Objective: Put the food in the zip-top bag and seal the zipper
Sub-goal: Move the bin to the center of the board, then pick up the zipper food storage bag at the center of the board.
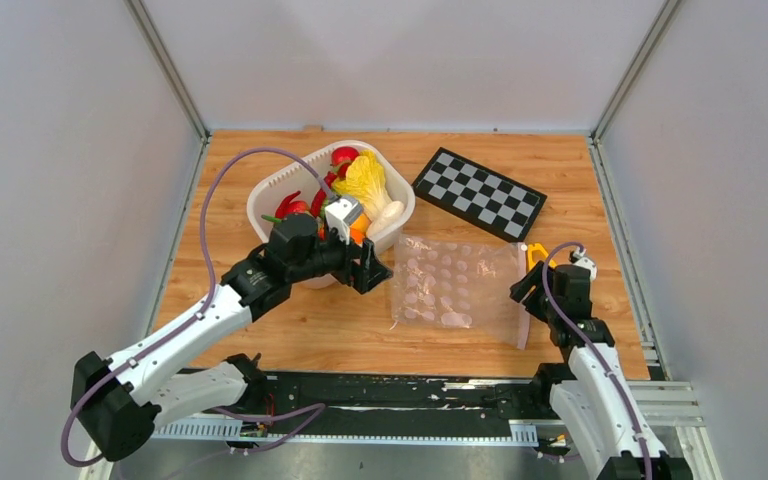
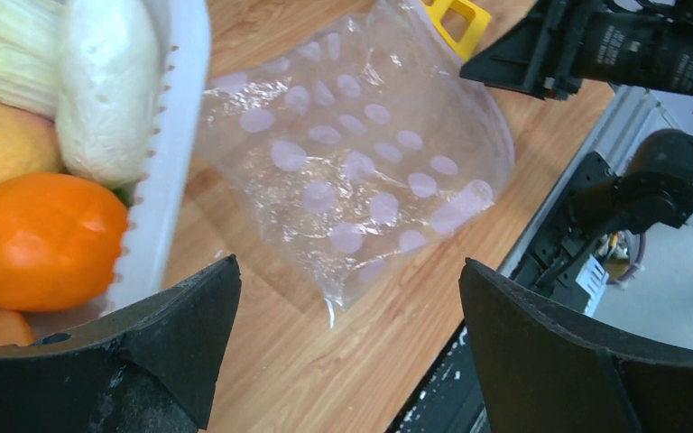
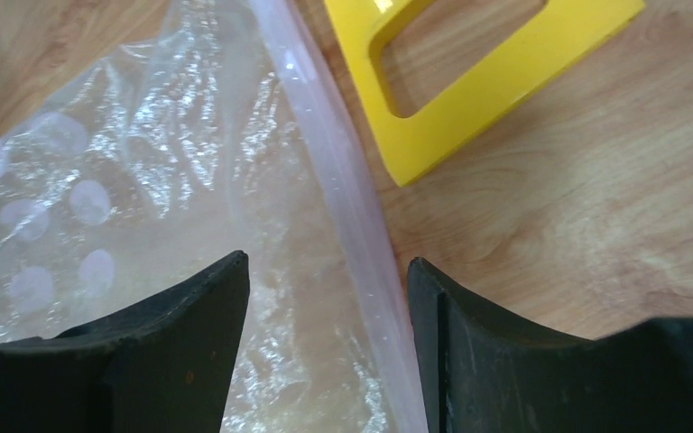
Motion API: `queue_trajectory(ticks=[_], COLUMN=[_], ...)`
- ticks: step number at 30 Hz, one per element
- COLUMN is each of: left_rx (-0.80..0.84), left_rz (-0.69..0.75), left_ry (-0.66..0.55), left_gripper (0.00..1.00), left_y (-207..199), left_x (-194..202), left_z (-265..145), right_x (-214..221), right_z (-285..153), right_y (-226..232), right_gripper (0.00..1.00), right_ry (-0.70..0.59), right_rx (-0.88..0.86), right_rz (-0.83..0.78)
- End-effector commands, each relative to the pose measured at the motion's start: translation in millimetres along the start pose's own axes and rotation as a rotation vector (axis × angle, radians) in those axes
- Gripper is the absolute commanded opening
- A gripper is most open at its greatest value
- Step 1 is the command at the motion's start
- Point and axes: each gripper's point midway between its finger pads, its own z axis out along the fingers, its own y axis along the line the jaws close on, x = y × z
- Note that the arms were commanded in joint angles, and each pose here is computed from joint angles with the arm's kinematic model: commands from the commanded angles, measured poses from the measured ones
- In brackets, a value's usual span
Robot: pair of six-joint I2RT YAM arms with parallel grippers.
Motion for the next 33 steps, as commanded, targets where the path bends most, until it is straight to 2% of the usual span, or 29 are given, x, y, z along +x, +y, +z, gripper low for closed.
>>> queue_trajectory(ticks=[1, 3, 6, 13, 18, 23, 27, 33], left_rx=[0.039, 0.053, 0.075, 0.108, 0.132, 0.168, 0.179, 0.187], left_rz=[0.043, 0.056, 0.066, 0.076, 0.081, 0.077, 0.082, 0.075], left_ry=[-0.011, 0.005, 0.033, 0.069, 0.072, 0.066, 0.054, 0.069], left_gripper=[0.97, 0.97, 0.97, 0.97, 0.98, 0.98, 0.98, 0.98], left_y=[-26.8, -35.5, -45.1, -52.5, -55.4, -62.1, -65.1, -66.9], left_x=[-13.0, -7.9, 4.1, 25.9, 36.6, 40.4, 38.2, 46.4], left_z=[-3.6, -1.9, -0.6, -3.4, -9.3, -15.7, -18.6, -20.5], right_x=[-22.6, -27.7, -26.2, -10.6, -2.7, -3.5, 2.3, 11.9], right_z=[6.3, 11.5, 17.3, 19.4, 19.4, 11.7, 13.9, 7.3], right_y=[-4.8, -12.1, -0.4, 18.5, 23.6, 35.9, 24.3, 29.3], right_gripper=[0.66, 0.66, 0.64, 0.52, 0.47, 0.49, 0.56, 0.51], right_ry=[-0.077, -0.087, -0.065, -0.042, -0.055, -0.020, -0.011, 0.012], right_rx=[0.066, 0.092, 0.019, -0.127, -0.194, -0.243, -0.187, -0.237], right_rz=[0.025, 0.042, 0.020, 0.083, 0.108, 0.095, 0.120, 0.151])
